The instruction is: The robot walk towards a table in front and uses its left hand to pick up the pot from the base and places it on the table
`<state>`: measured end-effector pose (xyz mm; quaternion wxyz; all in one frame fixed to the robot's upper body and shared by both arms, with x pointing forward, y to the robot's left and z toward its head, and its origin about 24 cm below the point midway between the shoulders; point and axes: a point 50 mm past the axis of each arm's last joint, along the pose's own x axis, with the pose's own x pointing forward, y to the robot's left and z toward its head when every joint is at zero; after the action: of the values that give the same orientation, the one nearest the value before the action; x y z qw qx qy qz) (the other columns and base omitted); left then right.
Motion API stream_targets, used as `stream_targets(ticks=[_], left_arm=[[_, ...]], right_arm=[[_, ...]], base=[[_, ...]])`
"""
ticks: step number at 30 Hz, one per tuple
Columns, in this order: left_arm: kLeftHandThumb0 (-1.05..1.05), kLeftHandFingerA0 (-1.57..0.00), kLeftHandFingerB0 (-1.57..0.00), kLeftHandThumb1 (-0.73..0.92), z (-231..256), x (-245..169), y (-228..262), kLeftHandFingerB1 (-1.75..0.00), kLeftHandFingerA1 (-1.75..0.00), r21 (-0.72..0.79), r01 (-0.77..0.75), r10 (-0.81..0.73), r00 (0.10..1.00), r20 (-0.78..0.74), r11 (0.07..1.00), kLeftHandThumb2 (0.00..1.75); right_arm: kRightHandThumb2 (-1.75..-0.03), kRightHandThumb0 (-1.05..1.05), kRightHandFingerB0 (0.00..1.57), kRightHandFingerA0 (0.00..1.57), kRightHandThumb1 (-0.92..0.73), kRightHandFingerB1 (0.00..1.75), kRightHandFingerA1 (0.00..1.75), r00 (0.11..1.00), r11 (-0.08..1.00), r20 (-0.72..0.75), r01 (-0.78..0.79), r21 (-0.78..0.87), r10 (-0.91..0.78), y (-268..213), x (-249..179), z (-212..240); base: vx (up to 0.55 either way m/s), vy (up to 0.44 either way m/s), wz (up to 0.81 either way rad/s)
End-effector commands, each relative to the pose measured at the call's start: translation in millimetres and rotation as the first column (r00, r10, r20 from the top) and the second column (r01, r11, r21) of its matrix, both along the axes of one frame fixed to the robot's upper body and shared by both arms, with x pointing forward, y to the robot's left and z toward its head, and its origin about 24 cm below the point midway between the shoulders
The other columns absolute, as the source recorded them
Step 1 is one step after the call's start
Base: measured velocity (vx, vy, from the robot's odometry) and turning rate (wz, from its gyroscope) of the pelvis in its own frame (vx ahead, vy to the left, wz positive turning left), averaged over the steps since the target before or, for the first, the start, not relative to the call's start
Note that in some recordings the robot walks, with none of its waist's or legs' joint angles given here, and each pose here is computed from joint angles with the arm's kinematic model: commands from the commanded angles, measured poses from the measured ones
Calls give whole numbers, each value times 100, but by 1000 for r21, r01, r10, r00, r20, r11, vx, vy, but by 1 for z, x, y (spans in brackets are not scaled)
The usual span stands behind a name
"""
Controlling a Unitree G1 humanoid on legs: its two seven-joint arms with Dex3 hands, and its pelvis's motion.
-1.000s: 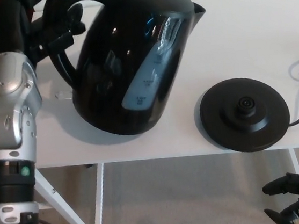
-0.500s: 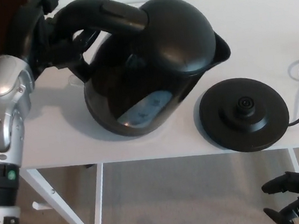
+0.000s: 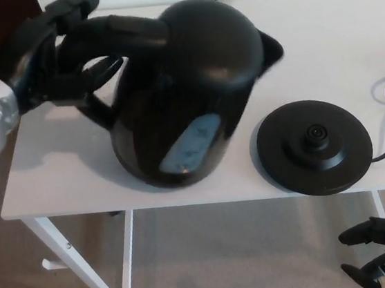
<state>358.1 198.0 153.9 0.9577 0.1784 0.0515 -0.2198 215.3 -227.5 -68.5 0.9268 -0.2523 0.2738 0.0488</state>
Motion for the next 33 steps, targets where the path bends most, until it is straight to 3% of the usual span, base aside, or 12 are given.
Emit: stream_targets(ticks=[1,3,4,12,13,14,15,16,19,24,25,33], left_arm=[[-65,0,0,40,-4,2,-2,-1,0,227,49,-40,998,-44,973,73],[-60,0,0,47,-6,2,-2,0,0,272,58,-46,998,-52,960,54],[-68,0,0,41,-8,3,-4,0,0,355,63,-48,998,-51,933,76],[-62,0,0,35,-19,6,-9,-10,-13,544,105,-80,994,-70,833,78],[-75,0,0,42,-23,7,-11,-9,-14,575,137,-99,990,-97,807,54],[-75,0,0,42,-24,7,-12,-9,-14,583,146,-104,989,-105,799,54],[-62,0,0,33,-25,7,-12,-11,-12,596,159,-110,987,-119,787,80],[-62,0,0,33,-25,7,-12,-11,-12,600,163,-111,986,-123,784,80],[-74,0,0,31,-25,8,-12,-1,-10,597,170,-116,985,-128,784,72],[-69,0,0,37,-13,9,-7,-1,0,532,186,-128,981,-143,826,83],[-87,0,0,46,-2,8,-5,0,0,485,179,-136,983,-122,856,57],[-87,0,0,47,43,-3,4,0,0,272,179,-185,983,-6,945,57]], right_arm=[[-89,-85,48,61,-32,87,95,1000,1000,16,14,-11,-14,-7,1,2],[-91,-85,48,61,-31,86,94,1000,1000,12,17,-10,-17,-7,1,2],[-99,-88,48,66,-27,83,93,1000,1000,13,19,-7,-19,-6,1,3],[-90,-85,48,60,-32,86,94,999,1000,26,23,-10,-23,-7,5,6],[-100,-88,50,66,-27,85,94,999,1000,38,15,-14,-14,-7,6,7],[-100,-88,50,66,-27,85,94,999,1000,41,12,-15,-11,-7,7,7],[-89,-88,48,60,-34,90,99,999,1000,44,9,-14,-8,-7,7,7],[-89,-88,48,60,-34,90,99,999,1000,45,8,-14,-7,-7,7,7],[-90,-89,48,60,-33,90,99,999,1000,50,10,-9,-10,-8,8,8],[-89,-89,46,60,-34,92,102,999,1000,48,-1,-22,2,-8,9,8],[-100,-89,49,65,-29,84,94,999,1000,45,6,-21,-6,-9,7,8],[-88,-86,45,61,-34,90,100,999,1000,37,18,-7,-18,-10,5,5]], base=[[0,0,0],[0,0,0],[0,0,0],[0,0,0],[0,0,0],[0,0,0],[0,0,0],[0,0,0],[0,0,0],[0,0,0],[0,0,0],[0,0,0]])
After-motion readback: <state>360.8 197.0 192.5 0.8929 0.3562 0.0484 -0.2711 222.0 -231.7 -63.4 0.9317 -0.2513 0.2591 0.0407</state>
